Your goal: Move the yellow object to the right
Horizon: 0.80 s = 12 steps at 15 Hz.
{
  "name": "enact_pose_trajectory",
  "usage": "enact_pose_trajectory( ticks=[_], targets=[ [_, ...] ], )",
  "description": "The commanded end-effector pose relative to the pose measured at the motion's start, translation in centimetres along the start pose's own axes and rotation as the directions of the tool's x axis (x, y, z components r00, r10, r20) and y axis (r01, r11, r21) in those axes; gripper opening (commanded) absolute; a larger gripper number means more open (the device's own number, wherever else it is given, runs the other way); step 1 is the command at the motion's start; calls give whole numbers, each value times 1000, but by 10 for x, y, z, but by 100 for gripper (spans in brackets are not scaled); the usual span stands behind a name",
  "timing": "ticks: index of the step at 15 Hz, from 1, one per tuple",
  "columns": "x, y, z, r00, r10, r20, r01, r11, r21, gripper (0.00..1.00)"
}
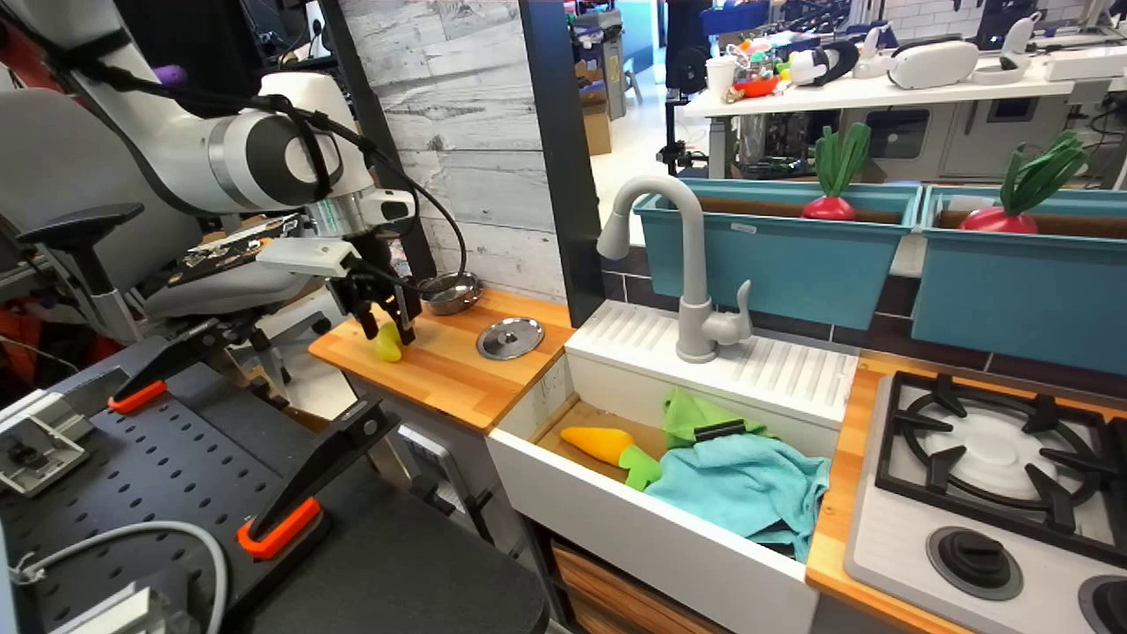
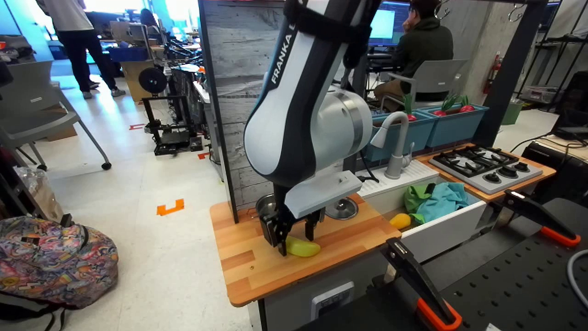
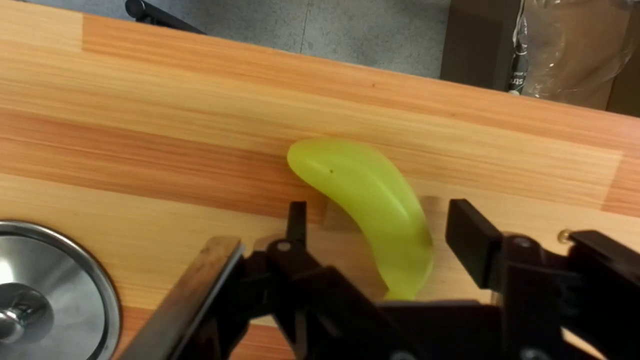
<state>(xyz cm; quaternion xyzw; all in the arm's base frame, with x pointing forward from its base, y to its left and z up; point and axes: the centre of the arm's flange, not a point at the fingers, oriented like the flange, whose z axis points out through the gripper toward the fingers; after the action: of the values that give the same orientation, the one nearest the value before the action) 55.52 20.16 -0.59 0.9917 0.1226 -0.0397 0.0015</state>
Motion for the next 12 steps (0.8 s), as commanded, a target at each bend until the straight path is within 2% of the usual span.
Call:
enact_pose_trajectory(
  ticks=[1, 6, 9, 12],
  targets=[
    [14, 0, 5, 999, -35, 8, 35, 999, -12, 42],
    [1, -12, -9, 999, -37, 25, 37, 999, 21, 5],
    [-11, -14, -30, 1000, -15, 0, 15, 1000, 23, 7],
    [-16, 4, -57, 997, 63, -46, -61, 997, 47, 7]
  ],
)
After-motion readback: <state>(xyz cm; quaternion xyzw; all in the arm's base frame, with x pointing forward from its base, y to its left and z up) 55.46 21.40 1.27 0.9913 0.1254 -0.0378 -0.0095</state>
